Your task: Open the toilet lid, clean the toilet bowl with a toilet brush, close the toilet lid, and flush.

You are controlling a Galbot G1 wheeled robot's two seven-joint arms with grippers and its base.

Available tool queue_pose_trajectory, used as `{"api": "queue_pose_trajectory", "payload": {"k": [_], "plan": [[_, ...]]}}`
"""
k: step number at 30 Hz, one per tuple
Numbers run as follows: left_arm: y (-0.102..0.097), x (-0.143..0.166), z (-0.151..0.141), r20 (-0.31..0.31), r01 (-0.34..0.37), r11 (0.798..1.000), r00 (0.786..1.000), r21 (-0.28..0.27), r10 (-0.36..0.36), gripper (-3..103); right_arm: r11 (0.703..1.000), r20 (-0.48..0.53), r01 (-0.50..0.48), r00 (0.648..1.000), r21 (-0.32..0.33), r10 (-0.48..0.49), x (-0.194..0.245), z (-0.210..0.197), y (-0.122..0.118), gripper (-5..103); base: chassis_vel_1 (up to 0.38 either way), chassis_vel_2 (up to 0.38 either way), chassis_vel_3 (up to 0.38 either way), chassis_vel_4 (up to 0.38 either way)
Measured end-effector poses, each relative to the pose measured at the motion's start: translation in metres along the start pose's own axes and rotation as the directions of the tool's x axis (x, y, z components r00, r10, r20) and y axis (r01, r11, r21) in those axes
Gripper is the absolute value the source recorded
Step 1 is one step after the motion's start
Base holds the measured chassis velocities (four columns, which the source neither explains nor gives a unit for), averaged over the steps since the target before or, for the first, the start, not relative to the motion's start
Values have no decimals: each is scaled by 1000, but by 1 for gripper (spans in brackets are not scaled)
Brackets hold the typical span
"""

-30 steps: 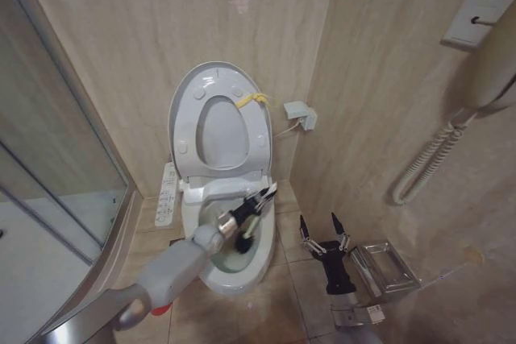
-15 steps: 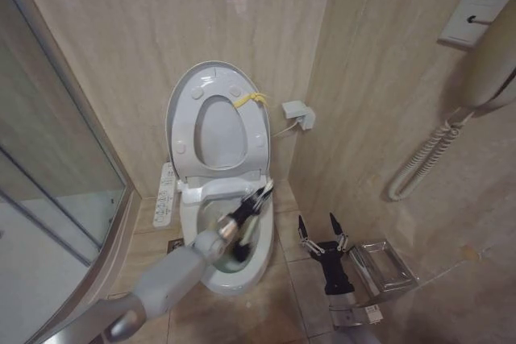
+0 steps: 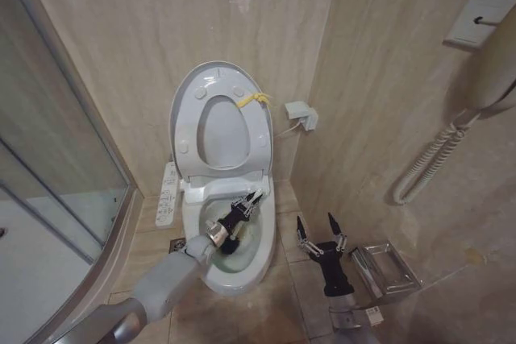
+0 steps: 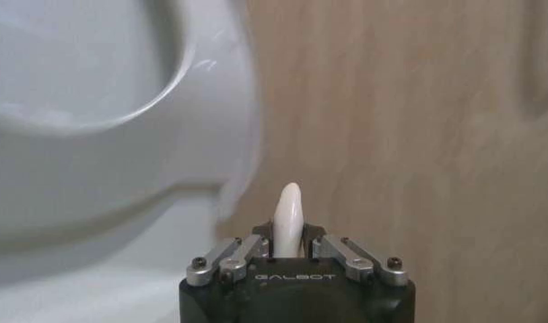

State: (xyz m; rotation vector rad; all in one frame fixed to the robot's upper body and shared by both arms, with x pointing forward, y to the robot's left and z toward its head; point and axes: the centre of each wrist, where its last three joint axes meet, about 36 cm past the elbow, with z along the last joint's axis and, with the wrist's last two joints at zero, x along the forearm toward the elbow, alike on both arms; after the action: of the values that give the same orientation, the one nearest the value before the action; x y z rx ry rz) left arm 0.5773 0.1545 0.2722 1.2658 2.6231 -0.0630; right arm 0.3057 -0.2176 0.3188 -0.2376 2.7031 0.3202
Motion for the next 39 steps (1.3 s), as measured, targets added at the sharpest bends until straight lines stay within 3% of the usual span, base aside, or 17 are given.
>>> {"api": "queue_pose_trajectory", "payload": {"k": [1, 3, 5, 8, 10, 12, 14, 15, 17, 19, 21, 26, 29, 31, 34, 36, 39], "plan": [[0, 0, 0, 0, 0, 1000, 1000, 0, 0, 21, 1000, 0, 0, 1000, 0, 0, 0, 0, 0, 100, 0, 0, 0, 0], [-7, -24, -22, 76, -68, 998, 995, -8, 68, 21, 1000, -2, 2, 1000, -3, -2, -1, 2, -1, 100, 0, 0, 0, 0], [-6, -24, -24, 80, -77, 997, 994, -12, 78, 21, 1000, -5, 4, 1000, -4, -4, -2, 3, -1, 100, 0, 0, 0, 0], [17, 16, 4, -19, -68, 996, 998, -59, 67, 21, 1000, -12, 26, 1000, -5, -26, -4, 6, -4, 100, -9, -20, -2, -6], [19, 20, 6, -25, -63, 996, 998, -65, 61, 21, 999, -12, 34, 999, -3, -34, -4, 6, -6, 100, 0, 0, 0, 0], [16, 17, 4, 0, -58, 996, 998, -63, 58, 21, 999, -7, 44, 999, -2, -44, -4, 5, -8, 100, 43, 56, 18, 21], [-1, -4, -9, 84, -74, 995, 993, -59, 79, 21, 999, 2, 54, 999, 0, -54, -4, 4, -10, 100, 0, 0, 0, 0], [-2, -5, -9, 93, -72, 995, 993, -67, 78, 21, 998, 6, 57, 998, 2, -57, -5, 4, -11, 100, 0, 0, 0, 0], [-1, 3, -1, 77, -59, 996, 995, -74, 65, 21, 998, 10, 61, 998, 4, -61, -5, 4, -12, 100, -12, -54, -30, -18], [0, 30, 23, 5, -36, 997, 999, -75, 36, 21, 998, 16, 66, 998, 4, -66, -5, 4, -11, 100, -22, -27, -10, -5], [-2, 34, 26, -2, -33, 997, 999, -74, 33, 21, 998, 18, 66, 998, 3, -66, -5, 5, -11, 100, 0, 0, 0, 0], [-22, 17, -2, 118, -21, 999, 993, -33, 25, 21, 998, 34, 59, 998, -6, -59, -6, 4, -6, 100, 0, 0, 0, 0], [-17, 31, 7, 81, -7, 999, 997, -38, 10, 21, 998, 43, 57, 997, -10, -56, -7, 1, -4, 100, 0, 0, 0, 0], [-5, 61, 25, 3, 26, 998, 1000, -50, -26, 21, 999, 49, 50, 998, -13, -49, -8, 0, -4, 100, 0, 0, 0, 0], [-11, 53, 13, 42, 44, 999, 998, -15, -44, 21, 999, 52, 45, 998, -18, -44, -7, -1, -4, 100, 0, 0, 0, 0], [-26, 32, -8, 111, 33, 999, 993, 35, -36, 22, 999, 54, 43, 998, -21, -42, -8, 0, -3, 100, 0, 0, 0, 0], [-31, 36, -4, 87, 23, 999, 996, 49, -28, 22, 999, 55, 43, 998, -24, -42, -7, 1, -1, 100, 0, 0, 0, 0]]}}
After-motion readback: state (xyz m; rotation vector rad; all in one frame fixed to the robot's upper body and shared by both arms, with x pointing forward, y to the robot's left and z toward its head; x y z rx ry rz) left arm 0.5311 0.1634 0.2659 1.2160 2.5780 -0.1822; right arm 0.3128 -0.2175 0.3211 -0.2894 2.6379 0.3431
